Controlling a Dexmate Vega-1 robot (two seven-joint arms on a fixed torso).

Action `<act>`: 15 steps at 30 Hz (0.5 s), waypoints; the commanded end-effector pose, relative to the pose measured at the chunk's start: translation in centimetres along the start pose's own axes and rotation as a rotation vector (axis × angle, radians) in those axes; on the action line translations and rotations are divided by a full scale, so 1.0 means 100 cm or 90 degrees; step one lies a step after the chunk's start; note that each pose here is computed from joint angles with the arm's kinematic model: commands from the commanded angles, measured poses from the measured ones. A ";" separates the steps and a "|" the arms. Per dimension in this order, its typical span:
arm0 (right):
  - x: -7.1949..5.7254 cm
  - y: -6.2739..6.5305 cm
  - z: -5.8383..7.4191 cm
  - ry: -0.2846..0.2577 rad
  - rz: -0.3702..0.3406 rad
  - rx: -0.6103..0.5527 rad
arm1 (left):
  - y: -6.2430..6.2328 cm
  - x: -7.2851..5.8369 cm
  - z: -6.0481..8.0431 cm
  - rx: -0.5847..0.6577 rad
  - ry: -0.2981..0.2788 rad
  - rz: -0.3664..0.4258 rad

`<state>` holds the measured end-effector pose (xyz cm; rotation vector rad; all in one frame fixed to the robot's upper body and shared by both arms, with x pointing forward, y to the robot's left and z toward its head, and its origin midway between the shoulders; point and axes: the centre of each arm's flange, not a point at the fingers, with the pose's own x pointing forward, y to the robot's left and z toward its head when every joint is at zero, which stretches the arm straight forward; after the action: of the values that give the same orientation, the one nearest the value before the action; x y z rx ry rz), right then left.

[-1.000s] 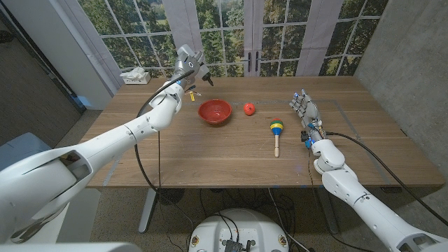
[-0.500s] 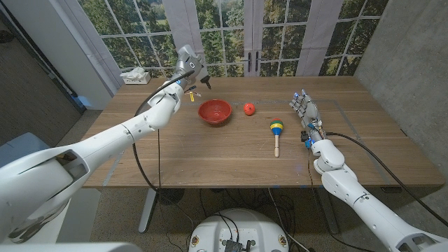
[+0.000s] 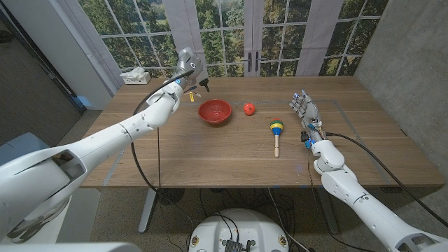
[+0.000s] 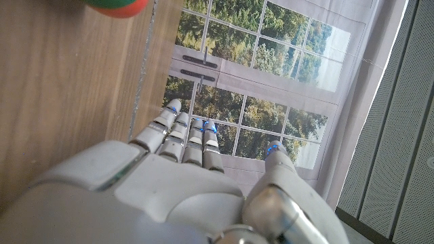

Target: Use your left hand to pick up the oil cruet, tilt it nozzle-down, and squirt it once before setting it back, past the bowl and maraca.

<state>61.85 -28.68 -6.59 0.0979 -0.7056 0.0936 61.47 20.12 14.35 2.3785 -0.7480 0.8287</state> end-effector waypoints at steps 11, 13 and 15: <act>0.001 -0.001 -0.001 -0.001 0.005 0.002 | 0.004 0.002 -0.002 -0.020 0.012 -0.056; 0.001 -0.001 -0.001 0.001 0.006 0.002 | 0.005 0.002 -0.002 -0.022 0.012 -0.051; 0.001 -0.001 -0.001 0.000 0.005 0.003 | 0.005 0.002 -0.002 -0.027 0.011 -0.044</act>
<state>61.94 -28.75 -6.60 0.0981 -0.7055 0.0998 61.35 19.97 14.58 2.3602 -0.6834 0.8029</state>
